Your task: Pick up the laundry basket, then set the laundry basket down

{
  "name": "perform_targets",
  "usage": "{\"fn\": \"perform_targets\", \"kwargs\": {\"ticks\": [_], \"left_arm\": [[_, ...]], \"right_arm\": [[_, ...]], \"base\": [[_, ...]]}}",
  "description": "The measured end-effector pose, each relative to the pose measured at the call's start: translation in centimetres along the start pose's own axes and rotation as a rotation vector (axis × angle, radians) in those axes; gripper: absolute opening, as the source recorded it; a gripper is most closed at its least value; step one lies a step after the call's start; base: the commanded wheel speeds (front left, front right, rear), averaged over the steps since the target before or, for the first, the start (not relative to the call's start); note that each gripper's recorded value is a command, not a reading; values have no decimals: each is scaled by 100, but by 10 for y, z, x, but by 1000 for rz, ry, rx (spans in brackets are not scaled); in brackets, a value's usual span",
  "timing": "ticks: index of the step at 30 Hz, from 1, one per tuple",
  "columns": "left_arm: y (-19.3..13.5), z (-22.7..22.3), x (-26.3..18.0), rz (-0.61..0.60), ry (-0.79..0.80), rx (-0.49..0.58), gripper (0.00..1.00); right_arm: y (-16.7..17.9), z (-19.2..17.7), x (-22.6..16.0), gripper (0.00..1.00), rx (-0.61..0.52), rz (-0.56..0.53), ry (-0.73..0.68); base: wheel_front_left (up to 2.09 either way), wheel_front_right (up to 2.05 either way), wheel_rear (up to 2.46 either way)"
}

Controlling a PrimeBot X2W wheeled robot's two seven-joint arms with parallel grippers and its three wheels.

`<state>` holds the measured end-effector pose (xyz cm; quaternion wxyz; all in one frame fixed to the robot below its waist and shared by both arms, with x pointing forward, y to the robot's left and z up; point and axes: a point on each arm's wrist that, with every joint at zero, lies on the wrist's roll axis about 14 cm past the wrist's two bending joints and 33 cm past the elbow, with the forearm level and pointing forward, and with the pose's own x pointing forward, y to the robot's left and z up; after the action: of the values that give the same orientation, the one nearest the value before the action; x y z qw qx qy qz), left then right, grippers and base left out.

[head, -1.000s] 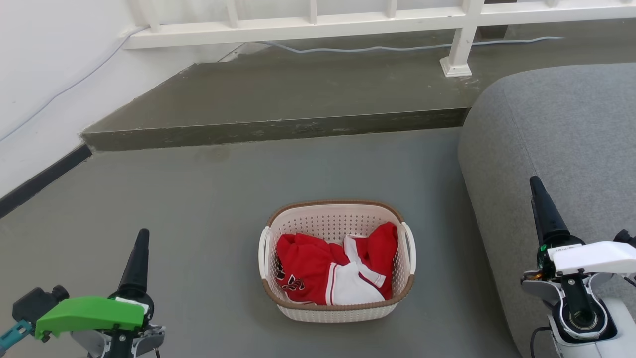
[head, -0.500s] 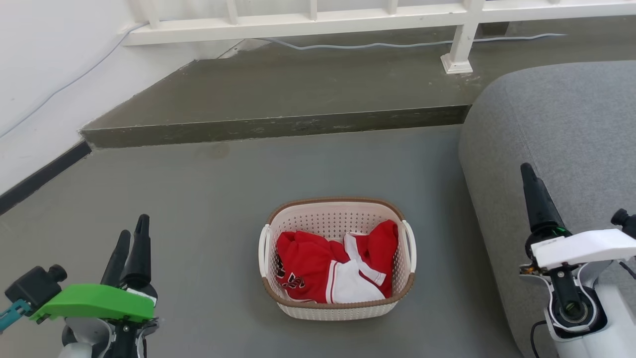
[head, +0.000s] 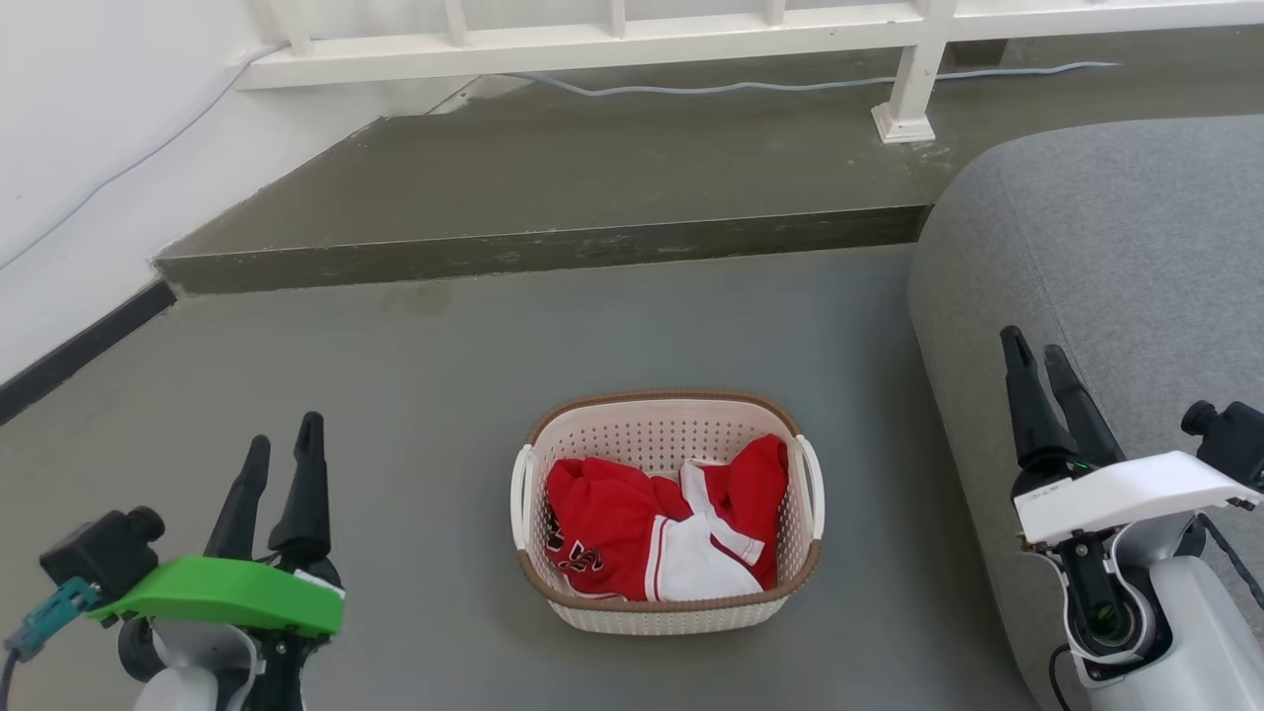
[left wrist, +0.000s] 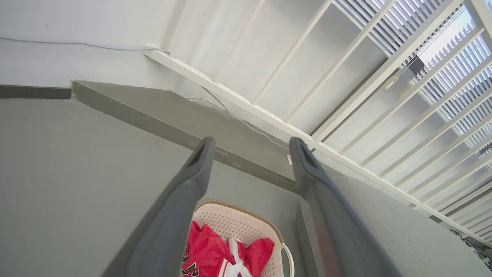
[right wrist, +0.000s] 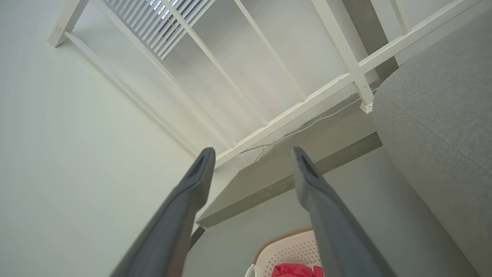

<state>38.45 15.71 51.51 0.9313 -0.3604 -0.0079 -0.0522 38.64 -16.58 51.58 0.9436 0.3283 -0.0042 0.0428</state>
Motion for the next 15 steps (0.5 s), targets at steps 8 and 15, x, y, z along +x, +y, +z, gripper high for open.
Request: {"fn": "perform_targets", "kwargs": {"ticks": [8,15], "left_arm": [[-11,0,1,-33,-15,79,100],[-18,3,2,-61,-32,161,100]], "right_arm": [[7,2,1,100,-89,21,-16],[13,0,0,100,-175,47,-22]], "base": [[0,0,0],[0,0,0]]}}
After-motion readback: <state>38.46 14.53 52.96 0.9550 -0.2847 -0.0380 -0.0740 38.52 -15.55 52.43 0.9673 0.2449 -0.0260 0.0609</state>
